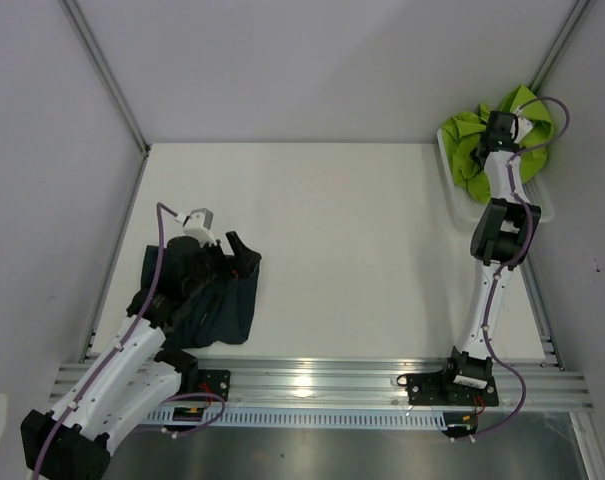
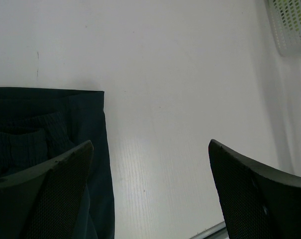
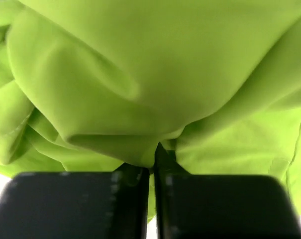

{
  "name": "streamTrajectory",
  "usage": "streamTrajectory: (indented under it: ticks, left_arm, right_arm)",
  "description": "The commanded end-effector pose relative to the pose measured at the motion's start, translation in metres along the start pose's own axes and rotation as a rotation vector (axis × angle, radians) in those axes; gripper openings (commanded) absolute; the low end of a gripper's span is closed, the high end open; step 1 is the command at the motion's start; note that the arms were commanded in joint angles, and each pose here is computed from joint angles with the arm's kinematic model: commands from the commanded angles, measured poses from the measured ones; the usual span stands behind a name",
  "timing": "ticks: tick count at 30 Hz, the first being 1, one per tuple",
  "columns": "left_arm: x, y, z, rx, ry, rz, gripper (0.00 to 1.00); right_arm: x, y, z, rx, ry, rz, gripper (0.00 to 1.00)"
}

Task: Fold and stack the shorts
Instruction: Grab the shorts from the pile

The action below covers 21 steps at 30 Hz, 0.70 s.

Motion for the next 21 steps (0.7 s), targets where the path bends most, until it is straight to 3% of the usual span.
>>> streamTrajectory:
  ticks: [1, 4, 8, 9, 11, 12, 14, 15, 21]
  left_arm:
    - [-0.005, -0.005, -0.004, 0.028, 0.013, -0.035, 0.99]
    - [-0.004, -0.008, -0.001, 0.03, 0.021, -0.055, 0.99]
    - [-0.005, -0.017, 0.003, 0.034, 0.036, -0.109, 0.99]
    - [-0.002, -0.023, 0.007, 0.04, 0.042, -0.12, 0.99]
    - [-0.008, -0.028, 0.005, 0.057, 0.057, -0.188, 0.99]
    - [-0.007, -0.034, 0.01, 0.068, 0.068, -0.23, 0.99]
    - [-0.006, -0.039, 0.012, 0.089, 0.096, -0.269, 0.99]
    - [-0.008, -0.045, 0.011, 0.111, 0.101, -0.294, 0.99]
    - [-0.02, -0.07, -0.002, 0.069, 0.101, -0.236, 0.99]
  right_arm:
    - [-0.059, 0.029, 0.004, -0.083, -0.056, -0.18, 0.0]
    - [-0.103, 0.082, 0.018, -0.141, -0.036, -0.308, 0.0]
    - [-0.154, 0.183, 0.041, -0.291, 0.015, -0.478, 0.0]
    - [-0.17, 0.228, 0.047, -0.353, 0.021, -0.543, 0.0]
    - [-0.176, 0.274, 0.053, -0.446, 0.059, -0.588, 0.0]
    - [-0.183, 0.323, 0.06, -0.501, 0.075, -0.653, 0.0]
    - [-0.179, 0.361, 0.063, -0.51, 0.133, -0.696, 0.0]
    - [-0.174, 0.406, 0.075, -0.578, 0.152, -0.742, 0.0]
    - [-0.167, 0.504, 0.066, -0.785, 0.164, -0.852, 0.0]
Point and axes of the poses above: each gripper's point midway between its finger pads, its own y axis back along the fingers, its own z axis along the line the jaws close on, x = y × z, the point moved 8 cm from there along y, back along the fingers, and after that the axes turned 15 degrees about y, right-handed, at the moved point
